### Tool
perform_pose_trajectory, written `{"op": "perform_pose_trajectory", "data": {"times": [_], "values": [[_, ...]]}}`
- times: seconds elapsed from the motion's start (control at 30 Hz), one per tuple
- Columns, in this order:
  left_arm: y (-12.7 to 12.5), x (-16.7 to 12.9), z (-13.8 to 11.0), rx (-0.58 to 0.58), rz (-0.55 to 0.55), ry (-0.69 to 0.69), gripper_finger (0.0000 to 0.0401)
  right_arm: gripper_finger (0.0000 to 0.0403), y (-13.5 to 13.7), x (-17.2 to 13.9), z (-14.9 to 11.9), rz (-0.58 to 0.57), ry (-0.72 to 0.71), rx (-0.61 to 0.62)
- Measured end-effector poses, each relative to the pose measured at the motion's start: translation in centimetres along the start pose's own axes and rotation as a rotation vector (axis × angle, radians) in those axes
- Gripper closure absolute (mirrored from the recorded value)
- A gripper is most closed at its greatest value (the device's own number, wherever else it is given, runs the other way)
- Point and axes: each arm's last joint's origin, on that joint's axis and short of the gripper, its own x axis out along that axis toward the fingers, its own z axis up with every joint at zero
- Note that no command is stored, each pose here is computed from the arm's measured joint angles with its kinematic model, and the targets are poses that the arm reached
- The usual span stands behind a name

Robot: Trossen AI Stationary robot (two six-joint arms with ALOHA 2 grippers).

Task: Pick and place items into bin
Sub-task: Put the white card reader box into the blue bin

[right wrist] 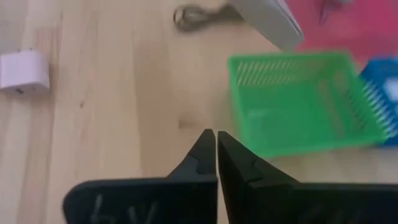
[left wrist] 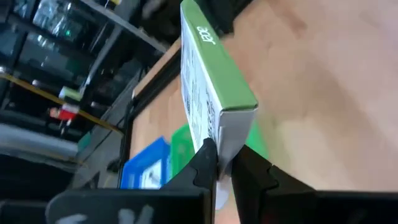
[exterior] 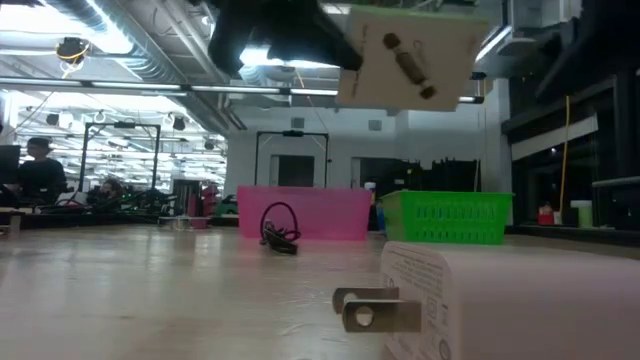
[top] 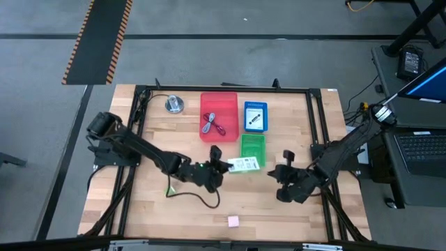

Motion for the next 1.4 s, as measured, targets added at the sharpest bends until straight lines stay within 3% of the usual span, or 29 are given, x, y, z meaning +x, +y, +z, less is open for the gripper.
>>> {"op": "perform_pose_trajectory", "data": {"times": [0.2, 0.47, 0.7, 1.0, 1.2, 1.4], "values": [[1.2, -0.1, -2.0, -0.062, 0.001, -0.084, 0.0378, 0.0403, -0.1, 0.1, 0.6, -0.073, -0.095, -0.056], [2.2, 1.0, -4.2, -0.057, -0.006, -0.174, 0.0378, 0.0398, -0.2, 0.3, 1.9, -0.126, -0.195, -0.147], [3.1, 1.5, -5.1, 0.001, 0.0, -0.157, 0.0378, 0.0339, -0.5, 0.6, 2.7, -0.142, -0.223, -0.206], [4.7, 0.0, -4.9, 0.002, -0.048, -0.19, 0.0378, 0.0256, -1.6, 1.3, 3.4, -0.261, -0.235, -0.247], [5.3, -0.5, -4.8, -0.002, -0.093, -0.23, 0.0378, 0.0233, -1.6, 1.3, 4.5, -0.257, -0.291, -0.26], [5.8, -0.2, -5.2, 0.026, -0.111, -0.244, 0.0378, 0.0232, -1.1, 1.1, 5.5, -0.179, -0.361, -0.323]]}}
